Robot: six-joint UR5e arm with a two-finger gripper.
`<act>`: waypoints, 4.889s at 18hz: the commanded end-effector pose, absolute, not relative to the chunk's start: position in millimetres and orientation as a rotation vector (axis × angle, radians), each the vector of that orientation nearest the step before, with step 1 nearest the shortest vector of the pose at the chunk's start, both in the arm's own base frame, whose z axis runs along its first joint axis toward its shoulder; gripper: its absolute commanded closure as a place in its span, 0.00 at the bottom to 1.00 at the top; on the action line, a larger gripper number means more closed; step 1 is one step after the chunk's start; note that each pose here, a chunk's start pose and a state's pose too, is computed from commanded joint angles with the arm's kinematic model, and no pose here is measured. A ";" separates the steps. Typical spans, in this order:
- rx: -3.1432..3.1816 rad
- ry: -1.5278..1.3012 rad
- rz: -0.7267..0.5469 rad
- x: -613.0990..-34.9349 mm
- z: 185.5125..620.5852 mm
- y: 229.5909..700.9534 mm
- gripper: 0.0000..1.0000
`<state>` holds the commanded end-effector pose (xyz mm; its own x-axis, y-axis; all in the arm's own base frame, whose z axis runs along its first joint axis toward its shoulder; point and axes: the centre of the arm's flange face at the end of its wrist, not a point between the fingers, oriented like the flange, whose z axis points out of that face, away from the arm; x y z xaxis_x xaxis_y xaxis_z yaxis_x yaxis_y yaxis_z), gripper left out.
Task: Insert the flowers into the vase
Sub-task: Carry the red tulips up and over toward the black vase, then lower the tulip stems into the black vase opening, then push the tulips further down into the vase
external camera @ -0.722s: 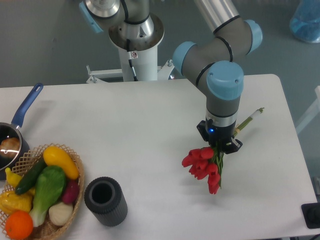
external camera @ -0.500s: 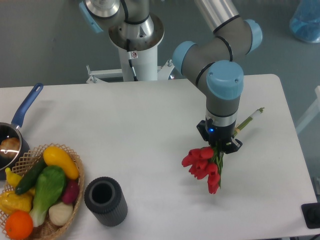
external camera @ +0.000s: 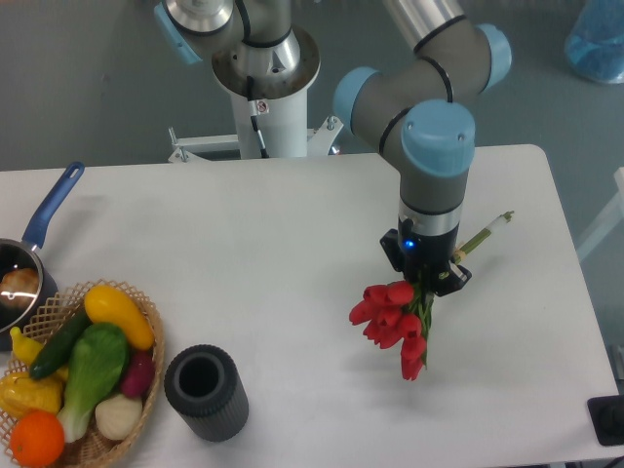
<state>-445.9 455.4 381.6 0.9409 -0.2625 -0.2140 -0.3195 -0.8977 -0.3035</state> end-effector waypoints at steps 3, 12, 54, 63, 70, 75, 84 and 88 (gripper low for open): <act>-2.618 0.340 0.171 -432.0 409.6 457.2 1.00; -2.051 0.213 -0.230 -384.7 476.6 489.6 1.00; -1.599 0.338 -0.595 -406.8 462.4 566.4 0.94; -1.606 0.337 -0.619 -407.7 445.8 579.4 0.95; -1.632 0.335 -0.629 -400.2 435.2 586.5 0.95; -1.682 0.318 -0.630 -401.9 414.1 593.7 0.95; -1.743 0.291 -0.637 -401.7 382.9 598.0 0.93; -1.774 0.284 -0.640 -392.5 363.0 596.8 0.92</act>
